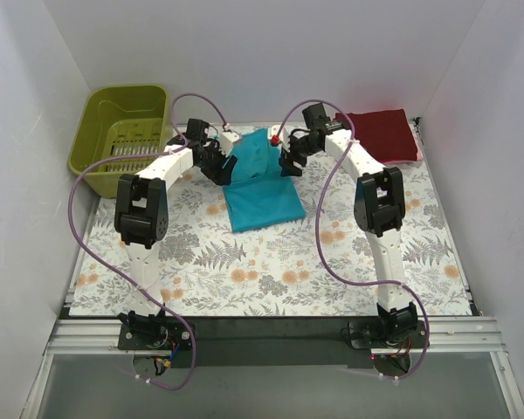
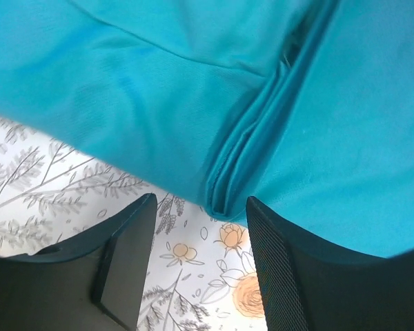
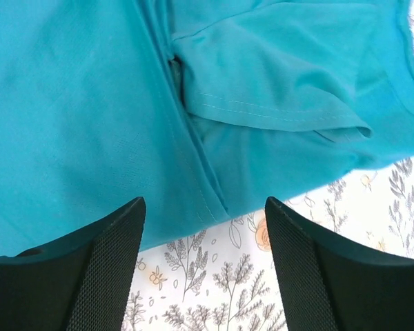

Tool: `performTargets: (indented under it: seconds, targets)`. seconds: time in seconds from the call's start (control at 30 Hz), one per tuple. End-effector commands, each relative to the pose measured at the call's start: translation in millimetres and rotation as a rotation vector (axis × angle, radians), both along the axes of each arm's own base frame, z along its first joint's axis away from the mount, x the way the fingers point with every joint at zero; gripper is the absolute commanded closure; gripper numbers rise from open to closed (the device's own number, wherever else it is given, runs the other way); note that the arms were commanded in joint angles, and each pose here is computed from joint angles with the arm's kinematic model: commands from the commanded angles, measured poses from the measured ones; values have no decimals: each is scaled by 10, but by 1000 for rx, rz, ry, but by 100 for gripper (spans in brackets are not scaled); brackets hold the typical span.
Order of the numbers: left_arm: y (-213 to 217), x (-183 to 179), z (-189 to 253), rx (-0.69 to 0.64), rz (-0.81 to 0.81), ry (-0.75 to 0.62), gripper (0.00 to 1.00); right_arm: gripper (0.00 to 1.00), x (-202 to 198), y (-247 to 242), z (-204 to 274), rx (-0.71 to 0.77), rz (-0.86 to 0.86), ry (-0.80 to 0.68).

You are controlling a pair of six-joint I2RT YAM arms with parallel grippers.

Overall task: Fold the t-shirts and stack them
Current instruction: Fold the tshirt

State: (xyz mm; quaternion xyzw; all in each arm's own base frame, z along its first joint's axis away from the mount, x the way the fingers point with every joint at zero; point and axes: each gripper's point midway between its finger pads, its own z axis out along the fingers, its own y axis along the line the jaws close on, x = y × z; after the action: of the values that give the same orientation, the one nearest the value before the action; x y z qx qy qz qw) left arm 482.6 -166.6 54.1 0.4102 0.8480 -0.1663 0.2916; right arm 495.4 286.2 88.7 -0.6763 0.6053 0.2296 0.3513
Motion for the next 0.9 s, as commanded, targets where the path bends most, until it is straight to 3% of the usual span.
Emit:
performTargets:
  seconds: [0.0, 0.07, 0.13, 0.2, 0.3, 0.37, 0.53, 0.7, 0.87]
  targets:
    - [-8, 217, 818, -110, 166, -125, 46, 25, 63, -43, 782, 116, -87, -59]
    - [-32, 184, 893, -150, 227, -97, 47, 30, -87, -120, 818, 125, -111, -6]
    - [-96, 77, 916, -215, 300, -6, 49, 43, -230, -152, 854, 128, -116, 25]
    - [-228, -49, 888, -298, 342, 109, 55, 56, -406, -174, 690, 123, -132, 113]
    - [-404, -314, 775, -396, 354, 296, 68, 65, -547, -149, 613, 145, -192, 255]
    - [-623, -540, 860, -532, 322, 429, 69, 66, -607, -113, 543, 158, -217, 347]
    - [-811, -1011, 626, -601, 340, 637, 69, 71, -896, 20, 342, 217, -266, 667]
    - [-740, -1036, 165, -542, 414, 712, 69, 79, -1057, -19, -153, 169, -314, 825]
    - [-625, -1076, -136, -488, 431, 774, 68, 81, -1326, -108, -600, 122, -375, 933]
